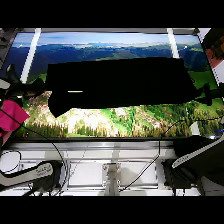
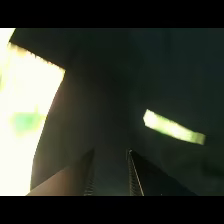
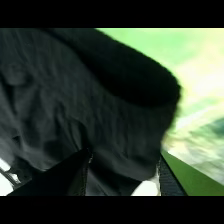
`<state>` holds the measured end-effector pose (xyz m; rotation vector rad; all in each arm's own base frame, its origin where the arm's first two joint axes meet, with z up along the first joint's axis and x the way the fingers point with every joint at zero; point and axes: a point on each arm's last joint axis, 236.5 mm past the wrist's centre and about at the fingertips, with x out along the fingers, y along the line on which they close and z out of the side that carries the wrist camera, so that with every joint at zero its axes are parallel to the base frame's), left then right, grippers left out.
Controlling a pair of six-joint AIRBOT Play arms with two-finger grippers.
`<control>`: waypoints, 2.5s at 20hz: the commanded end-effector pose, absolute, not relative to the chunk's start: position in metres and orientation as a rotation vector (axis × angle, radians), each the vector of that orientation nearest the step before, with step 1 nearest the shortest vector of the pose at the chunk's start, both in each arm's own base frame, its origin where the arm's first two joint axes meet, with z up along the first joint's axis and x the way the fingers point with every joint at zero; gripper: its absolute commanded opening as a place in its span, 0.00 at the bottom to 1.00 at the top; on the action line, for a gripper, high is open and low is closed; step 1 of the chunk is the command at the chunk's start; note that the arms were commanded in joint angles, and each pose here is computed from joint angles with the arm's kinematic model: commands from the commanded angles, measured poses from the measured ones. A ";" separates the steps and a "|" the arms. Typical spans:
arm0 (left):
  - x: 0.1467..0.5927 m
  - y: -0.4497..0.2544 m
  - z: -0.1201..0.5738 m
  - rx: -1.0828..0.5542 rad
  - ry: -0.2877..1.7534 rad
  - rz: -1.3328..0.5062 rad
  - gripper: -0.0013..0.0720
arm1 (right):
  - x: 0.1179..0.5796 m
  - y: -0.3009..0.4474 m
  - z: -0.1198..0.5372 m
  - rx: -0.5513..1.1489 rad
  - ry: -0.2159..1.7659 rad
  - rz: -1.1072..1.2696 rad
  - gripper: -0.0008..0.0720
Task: Fold the clothes and pants, and hang the long-sleeved shirts on hangers.
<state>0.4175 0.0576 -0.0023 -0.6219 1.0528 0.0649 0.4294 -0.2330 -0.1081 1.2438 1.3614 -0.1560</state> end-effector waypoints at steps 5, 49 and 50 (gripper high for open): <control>0.283 0.047 -0.057 -0.848 1.415 0.096 0.42 | 0.459 -0.216 -0.121 1.166 1.325 -0.115 0.18; 0.311 0.090 0.018 -0.902 0.885 0.109 0.02 | 0.371 -0.184 0.026 0.912 1.430 -0.041 0.03; 0.314 0.090 0.028 -0.876 0.880 0.086 0.02 | 0.359 -0.179 0.028 0.912 1.446 -0.058 0.03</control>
